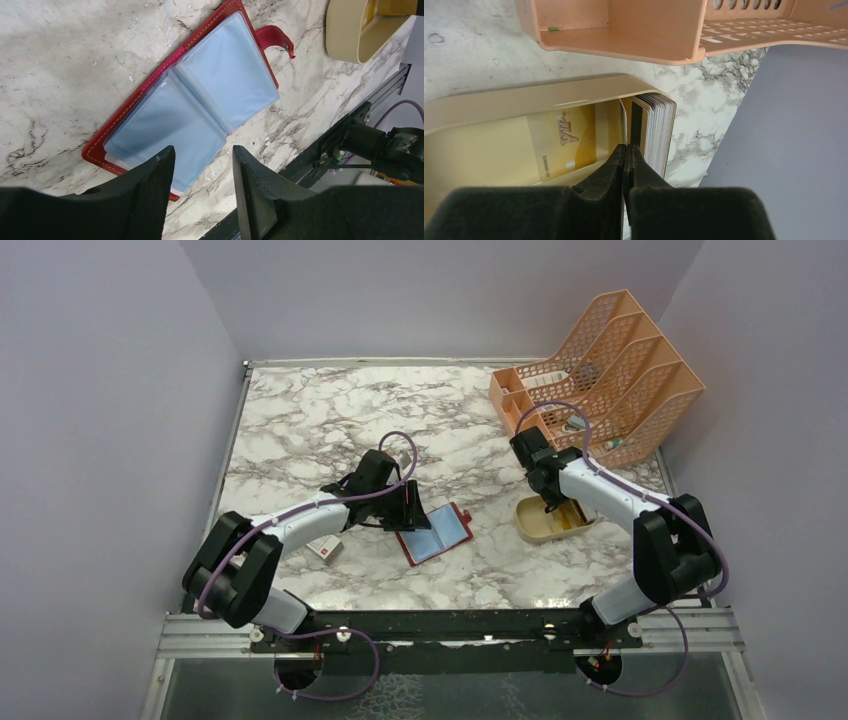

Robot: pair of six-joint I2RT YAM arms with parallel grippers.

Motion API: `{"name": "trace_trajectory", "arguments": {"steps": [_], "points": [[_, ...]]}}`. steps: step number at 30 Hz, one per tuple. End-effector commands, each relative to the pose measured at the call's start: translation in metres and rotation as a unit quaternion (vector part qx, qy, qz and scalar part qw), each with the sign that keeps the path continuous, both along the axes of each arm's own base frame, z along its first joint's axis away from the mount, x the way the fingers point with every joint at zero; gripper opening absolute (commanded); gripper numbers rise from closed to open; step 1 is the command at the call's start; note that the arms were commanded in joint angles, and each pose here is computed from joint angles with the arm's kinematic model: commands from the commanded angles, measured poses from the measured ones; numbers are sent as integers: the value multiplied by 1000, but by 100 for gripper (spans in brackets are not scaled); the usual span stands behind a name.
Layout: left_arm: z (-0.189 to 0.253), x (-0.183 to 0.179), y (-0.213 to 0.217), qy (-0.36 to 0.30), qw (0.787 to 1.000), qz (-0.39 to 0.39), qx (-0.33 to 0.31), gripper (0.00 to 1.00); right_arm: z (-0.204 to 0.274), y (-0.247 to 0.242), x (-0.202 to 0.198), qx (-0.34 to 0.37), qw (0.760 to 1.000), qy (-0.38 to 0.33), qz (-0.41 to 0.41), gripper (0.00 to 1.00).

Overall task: Put the credit cards into the card holder
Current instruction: Pick up the credit card from the storage box.

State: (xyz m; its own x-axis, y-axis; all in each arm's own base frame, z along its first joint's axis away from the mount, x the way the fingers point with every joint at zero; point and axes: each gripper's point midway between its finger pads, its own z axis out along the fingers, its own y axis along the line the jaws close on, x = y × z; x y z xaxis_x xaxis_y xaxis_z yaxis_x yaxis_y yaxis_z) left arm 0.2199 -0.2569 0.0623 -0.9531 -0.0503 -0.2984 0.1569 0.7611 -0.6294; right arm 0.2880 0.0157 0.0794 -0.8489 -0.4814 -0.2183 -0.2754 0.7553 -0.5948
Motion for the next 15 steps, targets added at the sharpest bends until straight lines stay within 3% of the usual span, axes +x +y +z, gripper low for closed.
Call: {"name": "trace_trajectory", "arguments": {"steps": [1, 15], "points": [[6, -3, 0, -6, 1000, -4, -13, 49, 15, 15, 10, 54, 998, -25, 2, 1], [5, -4, 0, -4, 1000, -5, -12, 50, 26, 44, 11, 136, 990, -17, 25, 1]]}}
